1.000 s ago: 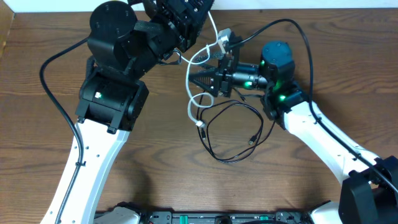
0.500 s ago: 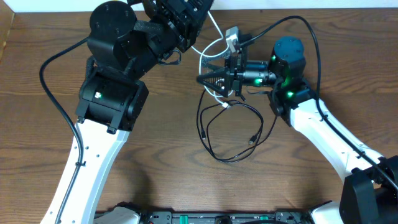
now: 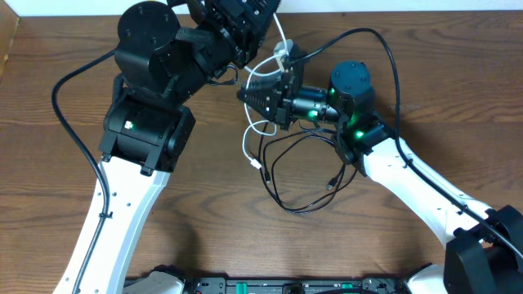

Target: Untangle cables

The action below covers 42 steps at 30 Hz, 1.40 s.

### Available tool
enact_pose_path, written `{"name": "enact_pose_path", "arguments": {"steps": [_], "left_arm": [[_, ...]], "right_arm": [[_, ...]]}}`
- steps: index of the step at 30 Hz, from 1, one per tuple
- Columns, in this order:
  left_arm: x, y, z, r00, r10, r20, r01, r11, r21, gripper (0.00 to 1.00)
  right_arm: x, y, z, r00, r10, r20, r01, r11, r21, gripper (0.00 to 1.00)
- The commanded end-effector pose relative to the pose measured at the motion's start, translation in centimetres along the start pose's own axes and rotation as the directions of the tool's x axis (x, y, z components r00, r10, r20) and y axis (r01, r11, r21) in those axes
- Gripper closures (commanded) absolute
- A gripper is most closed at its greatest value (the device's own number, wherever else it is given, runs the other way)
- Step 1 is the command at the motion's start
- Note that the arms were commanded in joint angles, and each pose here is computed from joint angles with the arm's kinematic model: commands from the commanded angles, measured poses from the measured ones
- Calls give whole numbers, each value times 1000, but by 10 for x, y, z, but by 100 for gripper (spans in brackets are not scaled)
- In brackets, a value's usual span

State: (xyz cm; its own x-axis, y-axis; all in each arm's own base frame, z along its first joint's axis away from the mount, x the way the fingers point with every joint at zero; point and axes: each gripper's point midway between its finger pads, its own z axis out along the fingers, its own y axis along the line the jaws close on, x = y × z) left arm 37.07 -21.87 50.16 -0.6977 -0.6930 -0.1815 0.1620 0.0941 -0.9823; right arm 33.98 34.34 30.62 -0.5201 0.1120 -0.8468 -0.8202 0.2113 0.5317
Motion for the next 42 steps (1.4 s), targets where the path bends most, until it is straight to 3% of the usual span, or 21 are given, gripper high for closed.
{"name": "enact_pose_path", "arguments": {"steps": [1,4,8,13,16,20,27,32,35,42], "left_arm": [[-1,-10,-3,1000,4,11,-4,1000,20,92],[-1,-9,-3,1000,4,12,-4,1000,19,93],[-2,-6,-2,1000,8,16,-8,1000,10,92],[-30,32,-8,978,140,152,-113,978,-173,87],[-60,73,-26,918,311,246,-194,893,-407,78],[-83,125,-60,854,447,267,-165,719,-675,69],[-83,157,-76,810,584,49,-311,500,-808,44],[-79,165,-82,780,621,-79,-403,401,-823,15],[-76,170,-86,770,624,-133,-433,359,-827,11],[-70,179,-93,784,598,-167,-431,331,-839,9]], "right_arm": [[-12,-8,-2,999,3,53,-6,998,56,79],[-12,-7,-2,999,6,54,-8,999,54,84],[-9,-11,-2,998,48,42,-51,997,64,99],[25,-35,-9,979,196,-58,-184,968,169,99],[46,-47,-21,956,272,-114,-236,938,255,99],[52,-49,-39,949,286,-133,-225,910,347,99],[6,-20,-78,982,189,-21,-163,893,420,99],[-38,-1,-118,984,137,111,-173,879,445,99],[-58,3,-142,980,132,149,-188,860,474,99],[-118,7,-200,988,64,139,-140,753,643,99]]}}
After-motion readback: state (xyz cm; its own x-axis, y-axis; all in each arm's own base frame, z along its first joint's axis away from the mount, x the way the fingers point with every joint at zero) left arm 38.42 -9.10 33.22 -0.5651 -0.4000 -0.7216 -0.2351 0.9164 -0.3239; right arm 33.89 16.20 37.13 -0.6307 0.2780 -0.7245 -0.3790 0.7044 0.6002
